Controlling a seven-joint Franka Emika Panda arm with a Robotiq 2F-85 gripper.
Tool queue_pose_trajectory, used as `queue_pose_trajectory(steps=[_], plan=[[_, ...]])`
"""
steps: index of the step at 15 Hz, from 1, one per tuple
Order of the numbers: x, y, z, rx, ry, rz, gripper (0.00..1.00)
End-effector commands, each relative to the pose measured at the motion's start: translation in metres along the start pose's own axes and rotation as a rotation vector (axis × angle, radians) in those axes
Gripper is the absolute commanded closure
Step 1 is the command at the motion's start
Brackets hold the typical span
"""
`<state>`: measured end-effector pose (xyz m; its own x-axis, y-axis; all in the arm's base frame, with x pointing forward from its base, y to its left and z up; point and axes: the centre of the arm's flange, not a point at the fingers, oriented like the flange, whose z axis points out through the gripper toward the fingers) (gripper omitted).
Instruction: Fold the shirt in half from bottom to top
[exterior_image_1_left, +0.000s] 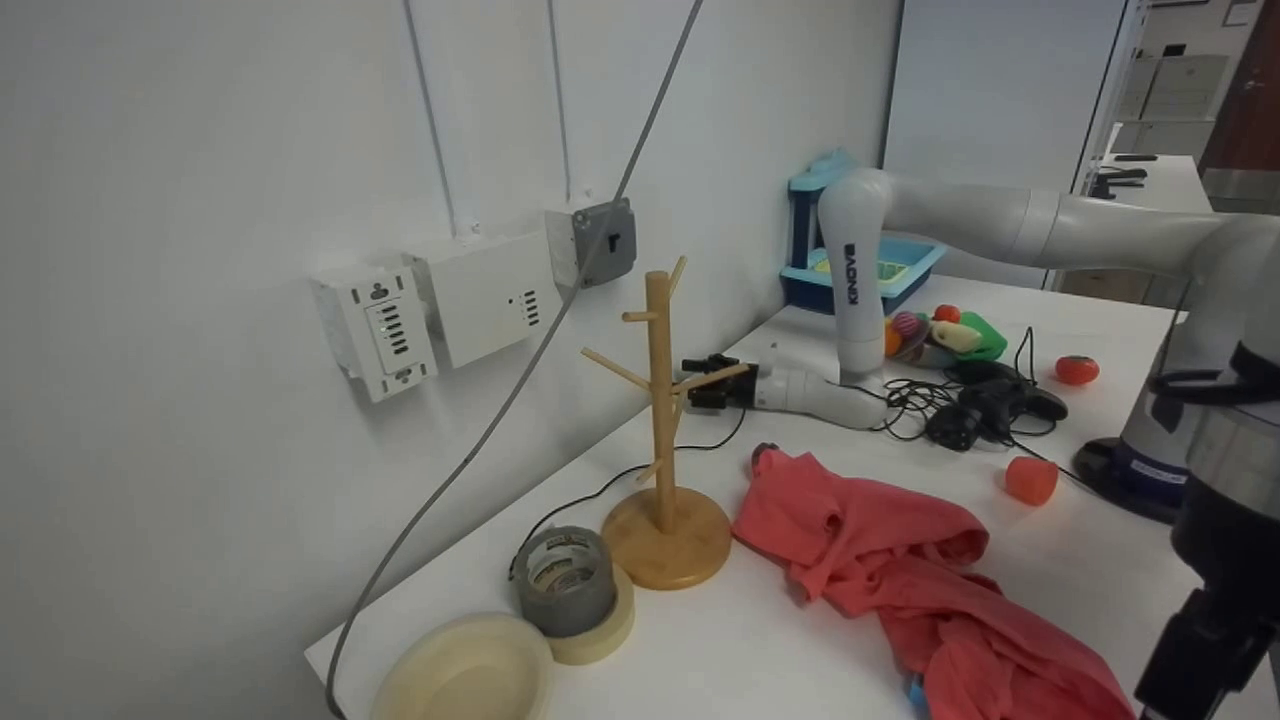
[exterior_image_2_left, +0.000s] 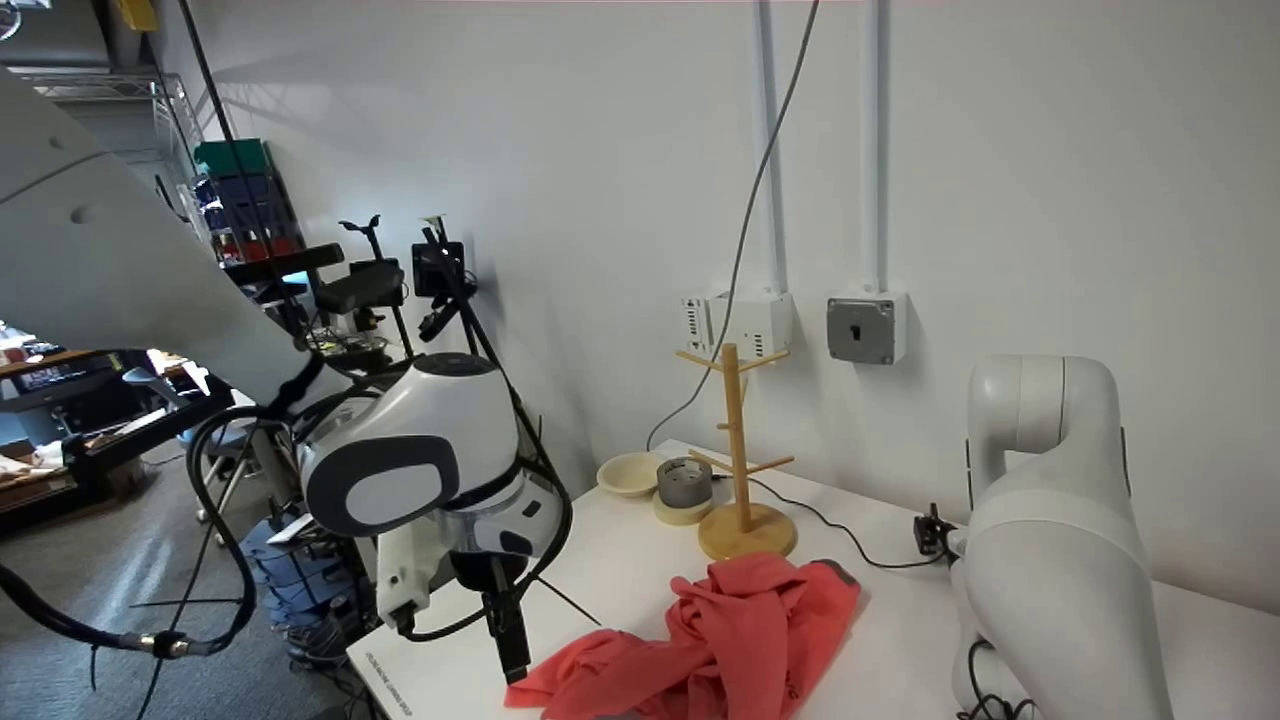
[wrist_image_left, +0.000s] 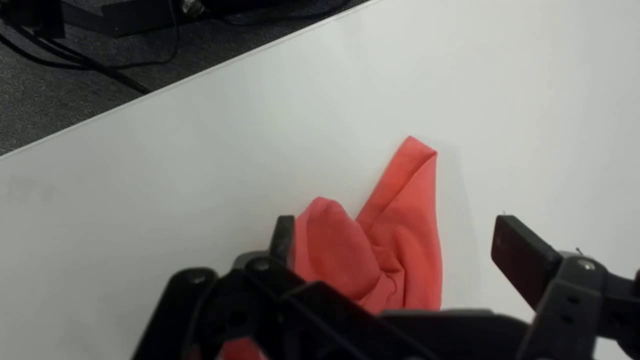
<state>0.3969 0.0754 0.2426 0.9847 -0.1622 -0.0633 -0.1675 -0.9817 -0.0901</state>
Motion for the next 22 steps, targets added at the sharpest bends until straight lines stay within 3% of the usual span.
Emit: queue_pose_trajectory(steps=[1, 6, 14, 22], plan=[[-0.006, -0.009, 0.010, 0.010, 0.042, -0.031, 0.00], [0.002, -0.021, 0.030, -0.012, 0.097, -0.064, 0.00], [0.005, -0.029, 0.077, -0.046, 0.089, -0.130, 0.00], [0.030, -0.027, 0.110, -0.101, 0.100, -0.217, 0.00]])
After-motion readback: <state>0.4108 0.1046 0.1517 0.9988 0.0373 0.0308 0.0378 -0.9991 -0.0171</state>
